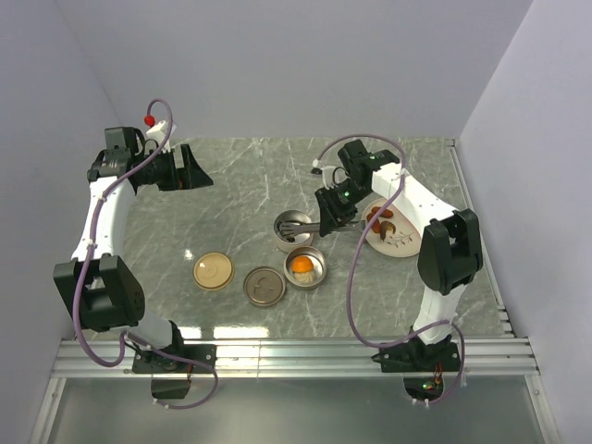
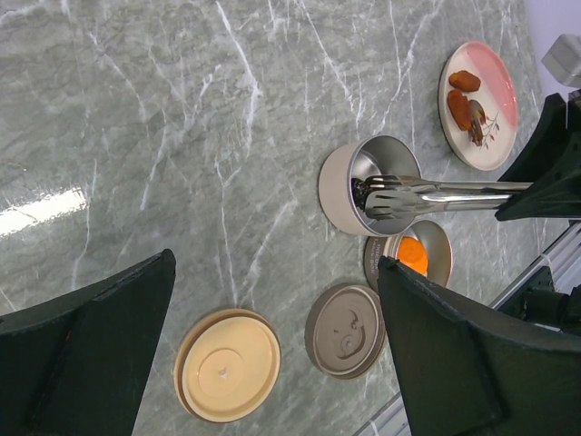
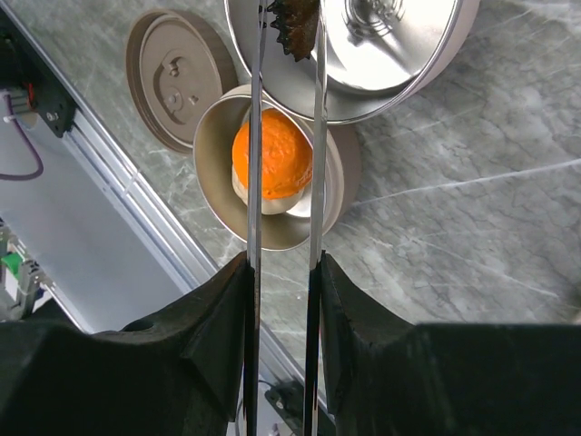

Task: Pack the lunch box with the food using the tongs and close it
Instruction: Place the food into the lunch box

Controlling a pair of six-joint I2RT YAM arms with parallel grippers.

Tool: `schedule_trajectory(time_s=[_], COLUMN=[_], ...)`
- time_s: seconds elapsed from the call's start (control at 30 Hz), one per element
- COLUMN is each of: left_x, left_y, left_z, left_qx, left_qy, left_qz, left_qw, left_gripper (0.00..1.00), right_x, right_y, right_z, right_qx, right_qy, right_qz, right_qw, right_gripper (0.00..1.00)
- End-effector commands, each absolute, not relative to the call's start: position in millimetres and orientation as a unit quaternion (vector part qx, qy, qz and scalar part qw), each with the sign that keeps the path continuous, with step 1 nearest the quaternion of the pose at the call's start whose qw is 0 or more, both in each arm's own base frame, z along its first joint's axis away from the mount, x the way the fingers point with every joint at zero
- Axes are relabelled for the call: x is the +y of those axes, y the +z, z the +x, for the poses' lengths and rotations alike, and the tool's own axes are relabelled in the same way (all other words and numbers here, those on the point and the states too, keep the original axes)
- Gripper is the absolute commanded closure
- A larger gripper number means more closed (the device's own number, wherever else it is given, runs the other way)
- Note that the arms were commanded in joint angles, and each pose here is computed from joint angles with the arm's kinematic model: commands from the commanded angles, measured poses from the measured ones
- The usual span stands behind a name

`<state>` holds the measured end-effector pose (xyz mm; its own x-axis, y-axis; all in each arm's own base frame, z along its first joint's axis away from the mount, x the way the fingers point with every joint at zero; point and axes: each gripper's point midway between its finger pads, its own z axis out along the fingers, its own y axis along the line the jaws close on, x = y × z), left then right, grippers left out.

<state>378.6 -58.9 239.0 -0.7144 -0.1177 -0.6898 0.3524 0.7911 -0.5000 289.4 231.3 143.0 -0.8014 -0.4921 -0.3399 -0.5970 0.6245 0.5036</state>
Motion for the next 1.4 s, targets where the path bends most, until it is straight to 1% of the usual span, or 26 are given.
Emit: schedule_trajectory(time_s=[0.0,0.07,0.2,0.5,0.6,0.87,1.0,1.1,1.37], left_x=[-61,-61,-61,-61,-61,-58,-56,-57,-63], left_y=[250,250,249,254,257,264,268,270,272], left_z=[384,385,385,389,390,392,392,390,389], left_qx=[0.862,0.862,0.862,0.859,0.858,0.857,0.855,0.852,0.85], left_qy=[-0.317,-0.317,-0.318,-0.319,-0.32,-0.308,-0.299,-0.294,-0.299], left_qz=[0.082,0.082,0.082,0.085,0.086,0.087,0.088,0.106,0.118], left_qw=[0.388,0.388,0.387,0.391,0.392,0.404,0.414,0.42,0.419], left_gripper=[0.01,0.0,0.01,0.01,0.01,0.01,0.01,0.01,0.01], right_x=[238,239,239,240,239,220,194,161,51], right_y=[145,144,146,168,177,226,240,241,226], right_z=[284,282,281,288,290,308,314,316,318], right_qx=[0.892,0.891,0.891,0.887,0.887,0.877,0.882,0.892,0.926], right_qy=[0.329,0.333,0.334,0.331,0.326,0.313,0.294,0.274,0.172], right_qz=[-0.301,-0.3,-0.3,-0.308,-0.31,-0.314,-0.304,-0.289,-0.251], right_qw=[0.076,0.072,0.071,0.096,0.108,0.183,0.206,0.215,0.225], right_gripper=[0.64,0.62,0.54,0.47,0.47,0.49,0.49,0.5,0.52])
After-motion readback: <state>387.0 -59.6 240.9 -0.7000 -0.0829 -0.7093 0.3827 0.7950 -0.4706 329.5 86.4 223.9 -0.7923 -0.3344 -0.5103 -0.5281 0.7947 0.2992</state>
